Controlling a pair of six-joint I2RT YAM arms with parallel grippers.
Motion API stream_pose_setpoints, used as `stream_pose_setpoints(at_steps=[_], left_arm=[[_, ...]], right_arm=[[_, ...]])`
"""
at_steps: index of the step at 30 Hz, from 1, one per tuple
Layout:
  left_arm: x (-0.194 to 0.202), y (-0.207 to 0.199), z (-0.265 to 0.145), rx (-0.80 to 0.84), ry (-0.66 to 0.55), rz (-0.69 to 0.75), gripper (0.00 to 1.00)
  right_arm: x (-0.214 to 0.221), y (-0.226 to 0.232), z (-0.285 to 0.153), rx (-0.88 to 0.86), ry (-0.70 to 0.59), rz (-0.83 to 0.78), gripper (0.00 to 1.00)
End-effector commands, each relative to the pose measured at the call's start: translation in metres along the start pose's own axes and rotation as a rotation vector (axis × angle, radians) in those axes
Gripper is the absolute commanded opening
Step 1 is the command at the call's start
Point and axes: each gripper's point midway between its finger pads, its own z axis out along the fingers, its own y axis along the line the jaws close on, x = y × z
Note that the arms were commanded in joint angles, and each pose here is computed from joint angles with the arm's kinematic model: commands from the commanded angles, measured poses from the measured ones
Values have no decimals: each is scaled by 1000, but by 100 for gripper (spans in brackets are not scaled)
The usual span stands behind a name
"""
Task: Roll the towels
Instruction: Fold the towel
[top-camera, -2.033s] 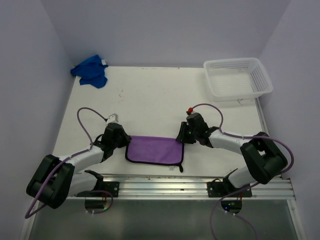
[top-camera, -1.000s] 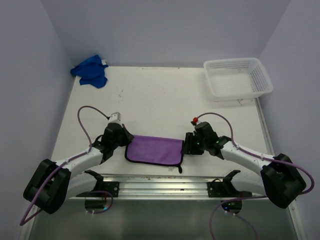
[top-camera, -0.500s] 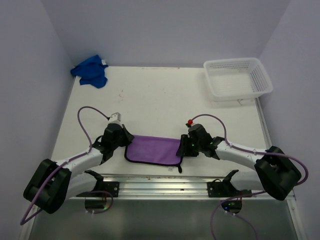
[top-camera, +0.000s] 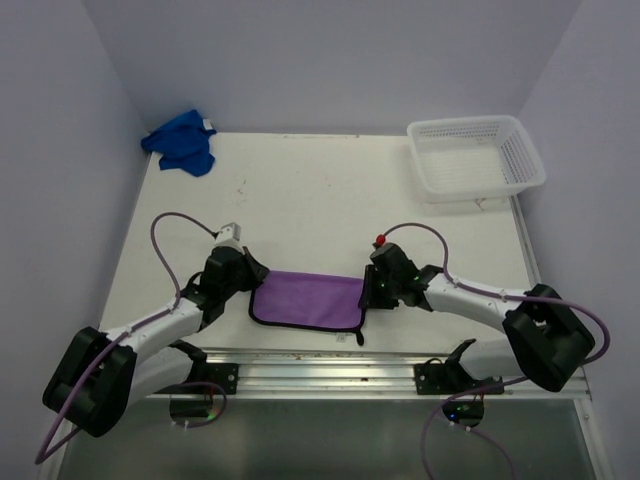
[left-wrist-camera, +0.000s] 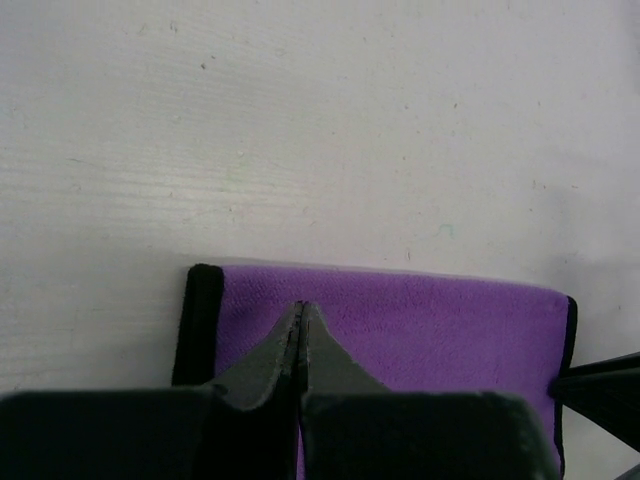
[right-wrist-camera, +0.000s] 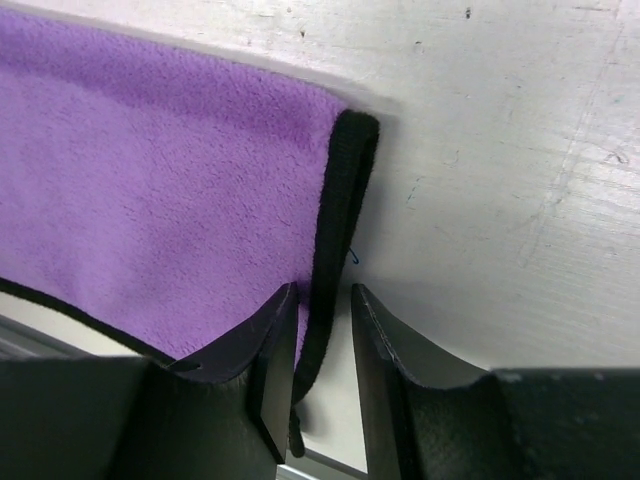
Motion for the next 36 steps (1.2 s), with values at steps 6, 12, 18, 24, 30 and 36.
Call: stream_pose_setpoints(at_steps=[6,12,18,24,30,36], left_arm=[[-30,-24,-12,57,-69,44,0],[-47,-32,-21,58,-104,74,0],[-57,-34,-26,41,-123,97,0],[-68,-39,-32,47,-150,102,0],[-74,-44,-34,61,-157,115,1],[-56,-34,-31,48,-105,105,1]], right_arm=[[4,-24,4,190,25,-58,32],[9,-19,12,223,30,-86,34],[11,-29,9,346,46,-145,29],[10,-45,3,447,63,-196,8],[-5,-46,-14,493,43,-261,0],[-19,-53,-41,509,21,-278,0]])
